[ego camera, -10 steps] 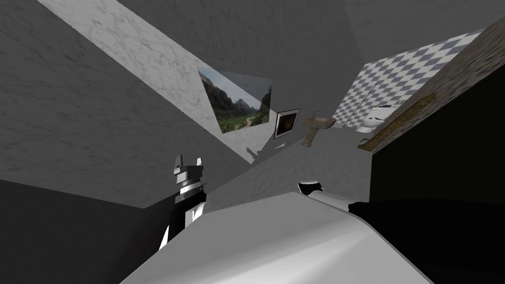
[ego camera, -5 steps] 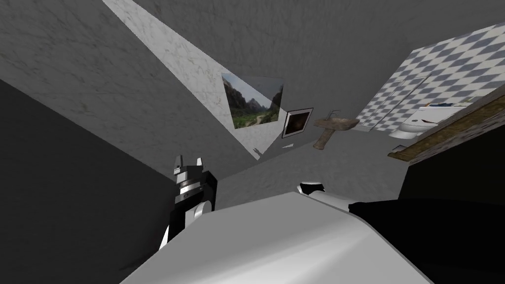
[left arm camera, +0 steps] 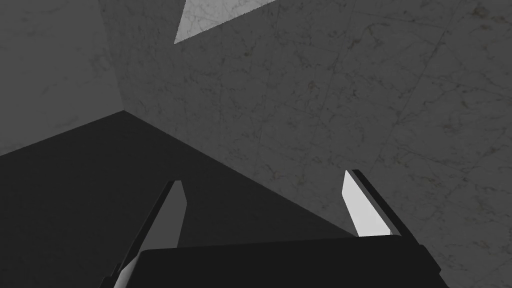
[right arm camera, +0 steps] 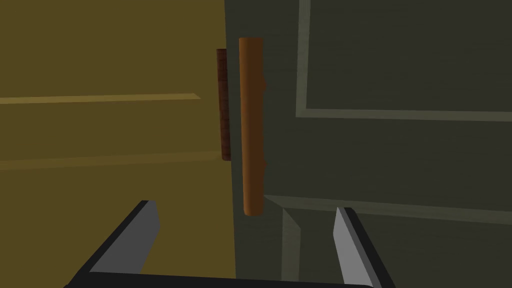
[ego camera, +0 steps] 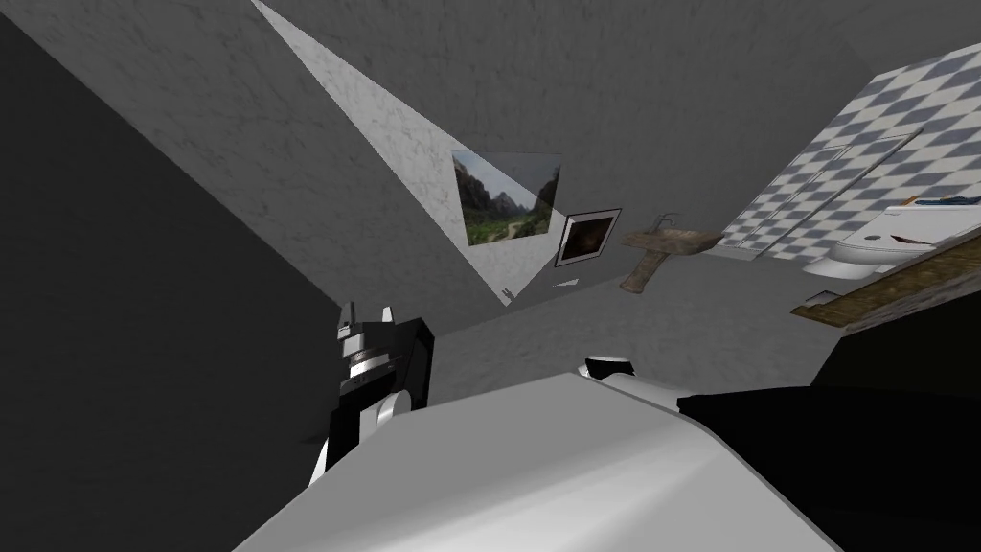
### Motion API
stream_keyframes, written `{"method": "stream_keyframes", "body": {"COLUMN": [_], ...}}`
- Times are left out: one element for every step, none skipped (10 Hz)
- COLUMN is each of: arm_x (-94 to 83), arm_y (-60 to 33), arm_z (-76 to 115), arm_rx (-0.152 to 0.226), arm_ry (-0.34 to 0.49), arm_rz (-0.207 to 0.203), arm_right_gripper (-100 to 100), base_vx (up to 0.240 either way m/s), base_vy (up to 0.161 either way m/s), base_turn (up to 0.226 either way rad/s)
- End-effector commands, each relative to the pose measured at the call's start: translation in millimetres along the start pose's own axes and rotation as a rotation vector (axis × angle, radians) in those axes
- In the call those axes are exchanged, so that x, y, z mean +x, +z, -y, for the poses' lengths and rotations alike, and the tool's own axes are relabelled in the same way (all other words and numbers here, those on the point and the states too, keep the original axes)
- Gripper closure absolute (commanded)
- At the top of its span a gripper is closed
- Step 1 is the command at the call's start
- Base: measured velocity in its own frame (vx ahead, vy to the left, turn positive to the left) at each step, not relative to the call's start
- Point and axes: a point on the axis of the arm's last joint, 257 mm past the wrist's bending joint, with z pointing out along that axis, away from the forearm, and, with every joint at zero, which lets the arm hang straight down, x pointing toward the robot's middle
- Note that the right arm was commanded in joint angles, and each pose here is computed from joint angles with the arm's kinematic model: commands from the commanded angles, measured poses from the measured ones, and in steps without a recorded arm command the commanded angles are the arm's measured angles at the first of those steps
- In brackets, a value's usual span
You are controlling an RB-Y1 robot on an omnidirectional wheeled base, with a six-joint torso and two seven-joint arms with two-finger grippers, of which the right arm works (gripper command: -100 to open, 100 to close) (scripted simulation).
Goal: Push the door open
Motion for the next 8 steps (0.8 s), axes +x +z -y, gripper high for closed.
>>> {"method": "stream_keyframes", "body": {"arm_x": [-5.2, -8.2, -10.1, -12.9, -12.9, -16.7, -18.6, -21.6], "arm_y": [6.9, 10.8, 14.5, 20.1, 20.1, 27.4, 31.0, 36.3], "arm_z": [6.7, 11.0, 13.1, 16.1, 16.1, 20.2, 22.2, 25.2], "arm_rx": [0.02, 0.032, 0.04, 0.051, 0.051, 0.066, 0.074, 0.085], "arm_ry": [-0.006, -0.009, -0.01, -0.011, -0.011, -0.012, -0.012, -0.013], "arm_rz": [0.029, 0.047, 0.057, 0.073, 0.073, 0.094, 0.104, 0.12], "arm_right_gripper": [-100, -100, -100, -100, -100, -100, -100, -100], "base_vx": [-0.234, -0.244, -0.203, -0.201, -0.154, -0.173, -0.21, -0.22], "base_vy": [0.089, 0.104, 0.069, 0.046, 0.039, 0.029, 0.034, 0.041], "base_turn": [0.164, 0.169, 0.07, 0.031, 0.006, 0.036, 0.041, 0.033]}}
